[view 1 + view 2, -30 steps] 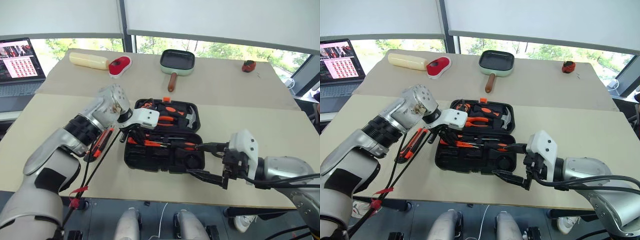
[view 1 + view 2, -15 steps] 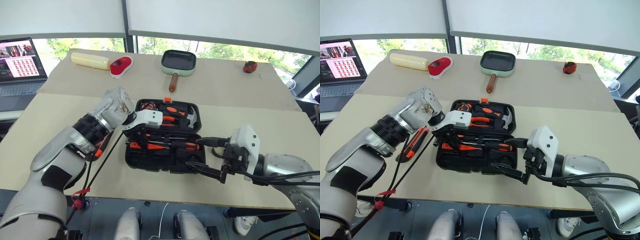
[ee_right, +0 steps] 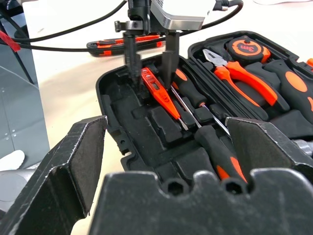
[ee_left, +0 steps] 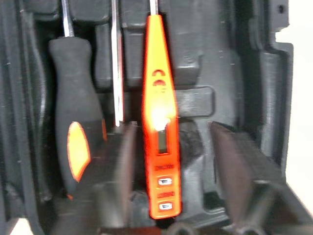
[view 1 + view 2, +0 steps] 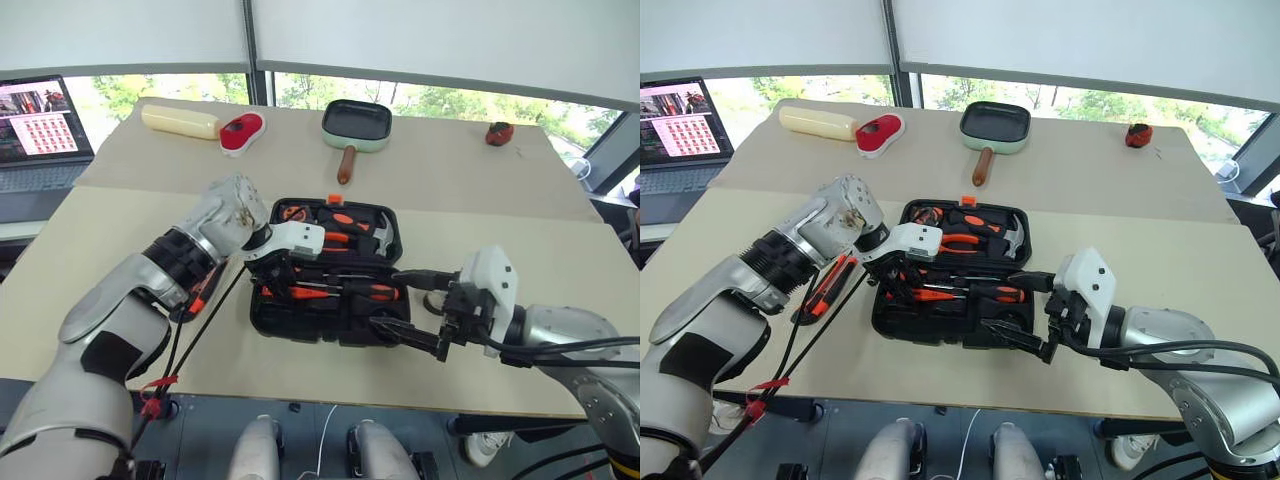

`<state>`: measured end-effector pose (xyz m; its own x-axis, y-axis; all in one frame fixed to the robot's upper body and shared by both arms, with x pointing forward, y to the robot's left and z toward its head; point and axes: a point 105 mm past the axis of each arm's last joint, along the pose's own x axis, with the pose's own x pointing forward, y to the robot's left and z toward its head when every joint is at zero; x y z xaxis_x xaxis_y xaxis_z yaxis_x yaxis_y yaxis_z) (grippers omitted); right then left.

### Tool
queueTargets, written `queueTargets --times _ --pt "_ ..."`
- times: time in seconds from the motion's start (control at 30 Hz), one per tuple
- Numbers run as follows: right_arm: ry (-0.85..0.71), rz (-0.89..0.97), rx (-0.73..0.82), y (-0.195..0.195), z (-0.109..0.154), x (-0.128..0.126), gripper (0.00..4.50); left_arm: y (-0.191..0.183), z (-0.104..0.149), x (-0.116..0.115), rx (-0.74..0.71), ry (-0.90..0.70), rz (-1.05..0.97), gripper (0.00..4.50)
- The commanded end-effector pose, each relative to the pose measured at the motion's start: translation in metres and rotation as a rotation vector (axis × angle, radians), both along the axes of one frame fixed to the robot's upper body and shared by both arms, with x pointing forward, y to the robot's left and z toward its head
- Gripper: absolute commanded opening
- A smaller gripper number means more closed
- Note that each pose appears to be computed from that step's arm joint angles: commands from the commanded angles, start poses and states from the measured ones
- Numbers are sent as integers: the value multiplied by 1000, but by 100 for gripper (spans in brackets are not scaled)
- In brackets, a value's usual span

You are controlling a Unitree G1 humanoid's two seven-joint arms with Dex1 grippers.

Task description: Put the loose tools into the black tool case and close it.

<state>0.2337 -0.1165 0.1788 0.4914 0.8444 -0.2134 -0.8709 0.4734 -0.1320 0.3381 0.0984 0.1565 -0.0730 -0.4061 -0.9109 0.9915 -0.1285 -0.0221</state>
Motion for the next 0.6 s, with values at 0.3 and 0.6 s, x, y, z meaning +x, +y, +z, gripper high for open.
queueTargets --times 0.3,0.6 --pt "-40 22 -25 -3 7 -1 450 13 45 -11 -536 -109 45 214" --pt "-30 30 -36 -6 10 2 450 0 -5 -9 -749 -234 112 4"
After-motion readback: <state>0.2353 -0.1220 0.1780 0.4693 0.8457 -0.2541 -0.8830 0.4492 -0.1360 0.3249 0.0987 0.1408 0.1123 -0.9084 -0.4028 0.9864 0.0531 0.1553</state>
